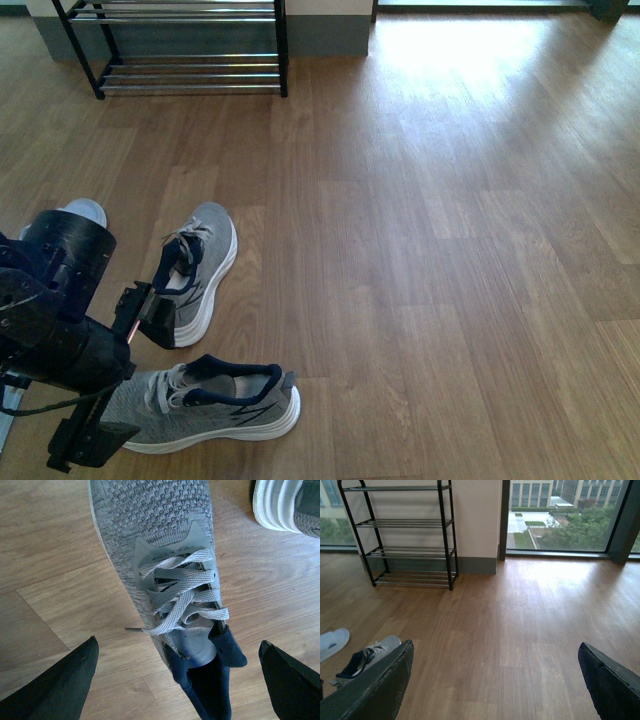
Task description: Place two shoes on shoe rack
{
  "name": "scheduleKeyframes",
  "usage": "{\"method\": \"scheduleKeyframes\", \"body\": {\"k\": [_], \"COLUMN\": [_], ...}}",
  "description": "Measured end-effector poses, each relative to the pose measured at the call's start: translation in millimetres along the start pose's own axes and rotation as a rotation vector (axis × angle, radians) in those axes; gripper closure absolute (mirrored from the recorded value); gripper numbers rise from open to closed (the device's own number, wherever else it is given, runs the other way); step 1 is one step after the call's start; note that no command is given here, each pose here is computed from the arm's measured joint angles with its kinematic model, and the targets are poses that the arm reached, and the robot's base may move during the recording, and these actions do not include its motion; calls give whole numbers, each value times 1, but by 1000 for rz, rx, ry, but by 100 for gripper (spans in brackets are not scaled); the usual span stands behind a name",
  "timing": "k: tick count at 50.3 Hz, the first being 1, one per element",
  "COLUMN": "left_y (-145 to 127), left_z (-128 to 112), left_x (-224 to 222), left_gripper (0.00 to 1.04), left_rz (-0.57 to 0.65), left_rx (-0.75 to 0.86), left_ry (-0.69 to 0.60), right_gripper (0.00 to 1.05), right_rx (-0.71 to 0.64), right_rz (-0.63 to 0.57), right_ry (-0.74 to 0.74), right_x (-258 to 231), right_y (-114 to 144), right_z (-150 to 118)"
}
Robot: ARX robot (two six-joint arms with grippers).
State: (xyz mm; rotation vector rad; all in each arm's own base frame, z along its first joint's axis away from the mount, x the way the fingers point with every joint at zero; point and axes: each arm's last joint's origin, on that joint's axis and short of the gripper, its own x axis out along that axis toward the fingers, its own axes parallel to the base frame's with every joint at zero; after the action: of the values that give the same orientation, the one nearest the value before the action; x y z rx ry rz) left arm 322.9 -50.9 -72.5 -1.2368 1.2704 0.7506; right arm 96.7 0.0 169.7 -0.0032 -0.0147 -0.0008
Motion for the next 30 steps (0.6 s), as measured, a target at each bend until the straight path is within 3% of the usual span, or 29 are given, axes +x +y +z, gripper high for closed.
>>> {"method": "scheduleKeyframes", "body": {"k": [12, 30], "left_y": [-7, -3], "left_z": [-5, -36], "left_x": [26, 69], "left_gripper": [9, 9], "left_rz": [80, 119], "left_rx": [-26, -14], "left_ry": [37, 103], "right_gripper": [9, 9], "right_rx": [0, 0], "right_rz": [0, 0], "right_ry": [0, 0], "right_x": [0, 0], "right_y": [0, 0], "right_z": [0, 0]}}
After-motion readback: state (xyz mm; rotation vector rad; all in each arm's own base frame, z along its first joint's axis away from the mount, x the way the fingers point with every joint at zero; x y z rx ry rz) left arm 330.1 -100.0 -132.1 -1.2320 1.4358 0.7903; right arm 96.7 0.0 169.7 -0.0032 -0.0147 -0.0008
